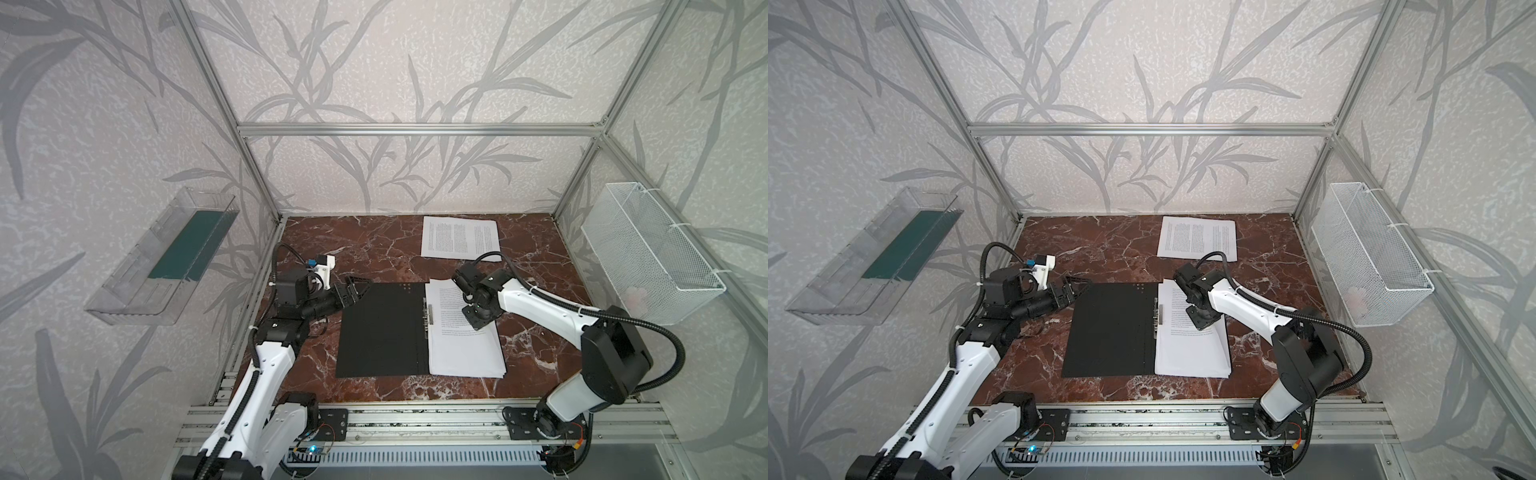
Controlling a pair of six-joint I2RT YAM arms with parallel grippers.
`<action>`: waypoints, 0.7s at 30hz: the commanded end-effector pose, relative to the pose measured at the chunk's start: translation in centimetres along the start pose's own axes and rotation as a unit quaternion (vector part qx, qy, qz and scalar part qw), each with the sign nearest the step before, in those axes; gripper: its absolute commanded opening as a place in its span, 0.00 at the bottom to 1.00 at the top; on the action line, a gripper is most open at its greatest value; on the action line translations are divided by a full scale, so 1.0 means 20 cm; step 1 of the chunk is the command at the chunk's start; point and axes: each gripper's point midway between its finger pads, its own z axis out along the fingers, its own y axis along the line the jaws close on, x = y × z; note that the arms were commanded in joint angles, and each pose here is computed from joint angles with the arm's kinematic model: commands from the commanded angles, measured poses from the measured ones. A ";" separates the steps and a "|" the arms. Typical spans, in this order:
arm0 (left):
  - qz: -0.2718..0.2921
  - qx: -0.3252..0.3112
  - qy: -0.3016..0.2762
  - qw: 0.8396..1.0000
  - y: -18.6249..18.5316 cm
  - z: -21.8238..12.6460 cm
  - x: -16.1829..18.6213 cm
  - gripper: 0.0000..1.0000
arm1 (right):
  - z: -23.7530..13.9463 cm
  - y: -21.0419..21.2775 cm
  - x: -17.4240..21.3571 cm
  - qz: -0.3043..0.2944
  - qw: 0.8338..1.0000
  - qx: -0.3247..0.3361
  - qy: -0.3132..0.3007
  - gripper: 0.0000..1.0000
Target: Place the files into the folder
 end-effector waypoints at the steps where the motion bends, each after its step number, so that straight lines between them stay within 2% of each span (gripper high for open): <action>1: 0.004 0.004 0.011 1.000 -0.04 0.00 0.01 0.99 | -0.03 0.04 0.03 0.004 1.000 -0.026 -0.005 0.00; 21: 0.008 -0.003 0.016 1.000 -0.04 -0.01 0.02 0.99 | -0.05 0.06 0.04 0.005 0.999 -0.040 -0.013 0.00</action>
